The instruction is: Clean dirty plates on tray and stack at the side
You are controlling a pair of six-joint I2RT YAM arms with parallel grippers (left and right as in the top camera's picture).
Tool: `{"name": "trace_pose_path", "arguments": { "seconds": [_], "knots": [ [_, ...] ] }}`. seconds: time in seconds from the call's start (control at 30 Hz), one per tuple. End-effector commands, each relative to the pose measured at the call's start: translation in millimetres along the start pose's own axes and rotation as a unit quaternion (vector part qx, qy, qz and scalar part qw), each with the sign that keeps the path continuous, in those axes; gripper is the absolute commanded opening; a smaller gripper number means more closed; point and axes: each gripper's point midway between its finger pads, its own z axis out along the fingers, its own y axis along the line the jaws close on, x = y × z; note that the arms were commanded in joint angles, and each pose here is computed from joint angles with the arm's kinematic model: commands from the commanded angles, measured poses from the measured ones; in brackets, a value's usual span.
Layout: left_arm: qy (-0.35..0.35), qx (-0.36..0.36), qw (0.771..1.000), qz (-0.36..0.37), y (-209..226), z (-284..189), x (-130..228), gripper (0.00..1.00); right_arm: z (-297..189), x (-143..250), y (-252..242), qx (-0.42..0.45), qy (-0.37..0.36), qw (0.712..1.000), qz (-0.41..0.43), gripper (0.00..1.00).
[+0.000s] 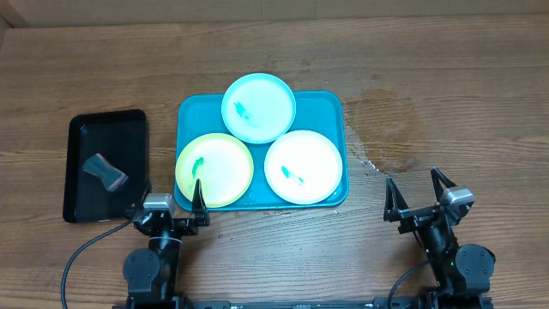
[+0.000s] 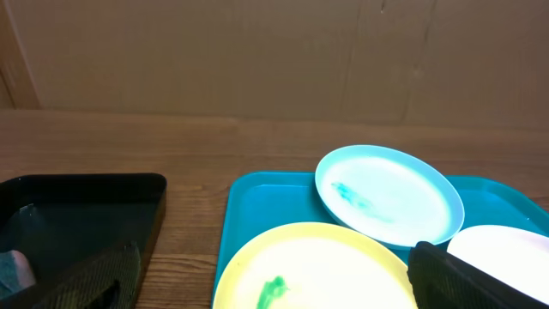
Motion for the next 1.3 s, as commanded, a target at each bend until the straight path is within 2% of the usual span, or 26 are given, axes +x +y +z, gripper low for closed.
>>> {"name": "trace_pose_path", "arguments": {
  "seconds": [0.0,0.83,0.9,0.93,1.0,1.07,1.13,1.2,1.27],
  "knots": [
    [-0.002,-0.003,1.000,0.012,0.6,0.1,1.3,1.00,-0.1,0.8,-2.6,0.005,-0.004,1.000,-0.004,1.00],
    [-0.002,-0.003,1.000,0.012,0.6,0.1,1.0,1.00,-0.1,0.8,-2.6,0.005,-0.004,1.000,-0.004,1.00],
    [-0.047,0.023,0.999,-0.007,-8.8,-1.2,-21.4,1.00,-0.1,0.8,-2.6,0.005,-0.004,1.000,-0.004,1.00],
    [-0.067,0.061,0.995,-0.031,-21.4,-3.5,-32.5,1.00,-0.1,0.9,-2.6,0.005,-0.004,1.000,-0.004,1.00],
    [-0.109,0.147,0.981,-0.060,-49.3,-14.0,-56.9,1.00,-0.1,0.9,-2.6,0.005,-0.004,1.000,-0.004,1.00],
    [-0.174,0.202,0.963,-0.041,-67.2,-30.8,-88.8,1.00,-0.1,0.8,-2.6,0.005,-0.004,1.000,-0.004,1.00],
    [-0.258,0.199,0.945,-0.024,-66.2,-48.9,-124.6,1.00,-0.1,0.8,-2.6,0.005,-0.004,1.000,-0.004,1.00],
    [-0.338,0.159,0.927,-0.026,-52.6,-68.6,-161.1,1.00,-0.1,0.8,-2.6,0.005,-0.004,1.000,-0.004,1.00],
    [-0.374,0.110,0.920,-0.037,-36.6,-80.0,-189.1,1.00,-0.1,0.8,-2.6,0.005,-0.004,1.000,-0.004,1.00]
  ]
}}
